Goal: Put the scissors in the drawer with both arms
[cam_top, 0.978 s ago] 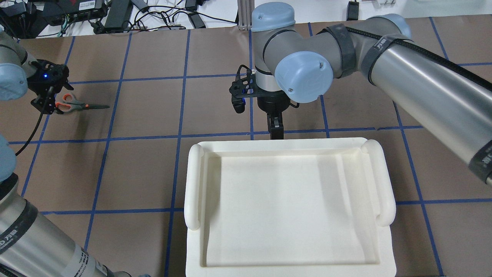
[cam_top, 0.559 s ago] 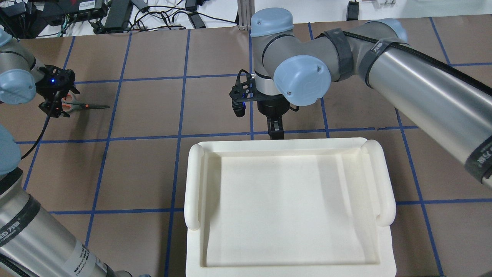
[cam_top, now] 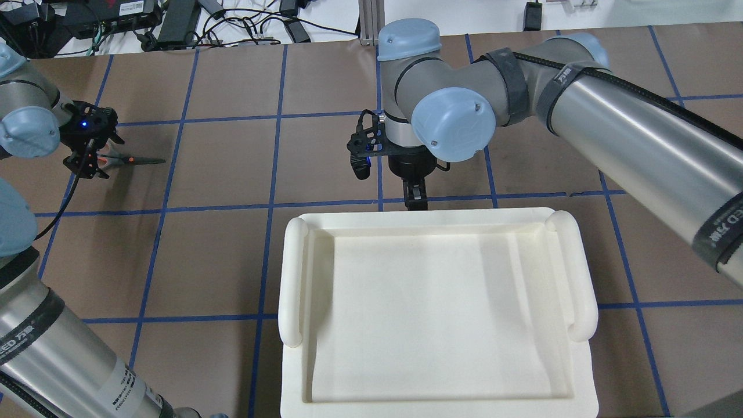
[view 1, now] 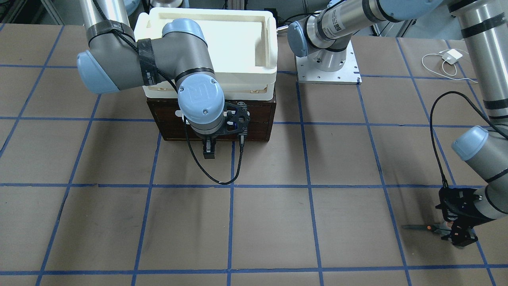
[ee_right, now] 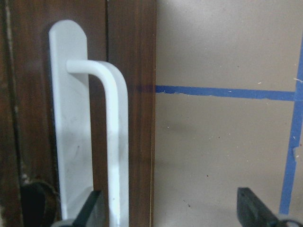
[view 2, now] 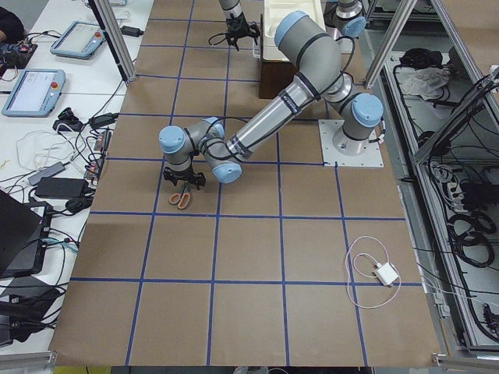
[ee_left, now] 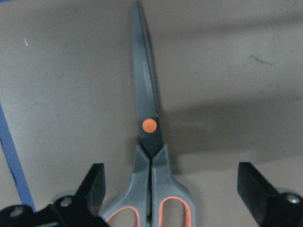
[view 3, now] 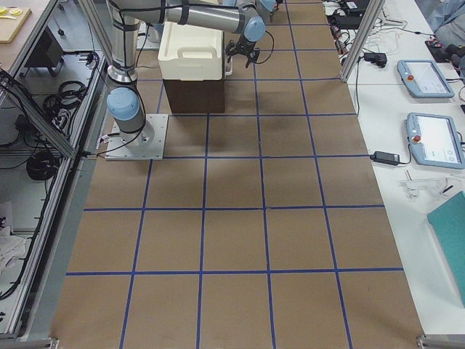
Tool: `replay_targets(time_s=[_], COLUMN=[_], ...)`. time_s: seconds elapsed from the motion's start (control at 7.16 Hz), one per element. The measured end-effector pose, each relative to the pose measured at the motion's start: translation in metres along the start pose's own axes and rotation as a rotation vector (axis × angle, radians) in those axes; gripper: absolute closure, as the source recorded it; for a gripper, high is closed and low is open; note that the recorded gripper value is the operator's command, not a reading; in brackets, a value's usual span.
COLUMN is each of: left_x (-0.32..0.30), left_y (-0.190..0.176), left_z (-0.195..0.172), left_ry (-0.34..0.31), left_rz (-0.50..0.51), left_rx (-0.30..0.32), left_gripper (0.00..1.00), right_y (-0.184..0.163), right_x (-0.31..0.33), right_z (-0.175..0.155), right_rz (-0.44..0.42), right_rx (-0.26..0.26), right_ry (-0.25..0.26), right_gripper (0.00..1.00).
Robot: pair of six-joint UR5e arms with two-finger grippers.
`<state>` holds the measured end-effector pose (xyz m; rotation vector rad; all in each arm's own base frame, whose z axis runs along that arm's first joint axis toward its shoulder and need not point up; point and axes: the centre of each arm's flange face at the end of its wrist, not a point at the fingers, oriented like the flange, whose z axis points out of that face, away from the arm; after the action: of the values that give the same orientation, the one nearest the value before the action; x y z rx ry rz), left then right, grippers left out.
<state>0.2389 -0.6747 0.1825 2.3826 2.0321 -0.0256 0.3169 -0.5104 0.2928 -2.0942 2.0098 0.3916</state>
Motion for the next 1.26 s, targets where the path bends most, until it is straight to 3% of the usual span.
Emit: replay_targets(time_s=[0.42,0.84,0.98,1.12,1.26], left_x=[-0.001,-0.002,-0.002,-0.004,-0.005], left_y=[0.0,-0.001,0.0,0.001,0.001], left_z=[0.01,0.014,0.017,0.02,0.02], left_ry=[0.008,0.012,0.009,0.002,-0.005], left_rz=[0.006,0.007,0.011,0.021,0.032], left_rx=[0.01,0.013,0.012,0.006,0.0], left_gripper=[0.05,0.07,0.16,0.65,1.0], right_y=[-0.001,-0.003,-0.004,-0.005,-0.006], right_x=[0.005,0.011,0.014,0.017,0.02], right_z=[0.005,0.002,0.001,0.0,-0.001], right_rz=[-0.007,-0.024,-0.04,-0.049,-0.055], right_rx=[0.0,0.012,0.019,0.023,0.029], right_ry=[0.0,0.044,0.07,0.089,0.112], right_gripper=[0.0,0.0,0.0,0.0,0.0])
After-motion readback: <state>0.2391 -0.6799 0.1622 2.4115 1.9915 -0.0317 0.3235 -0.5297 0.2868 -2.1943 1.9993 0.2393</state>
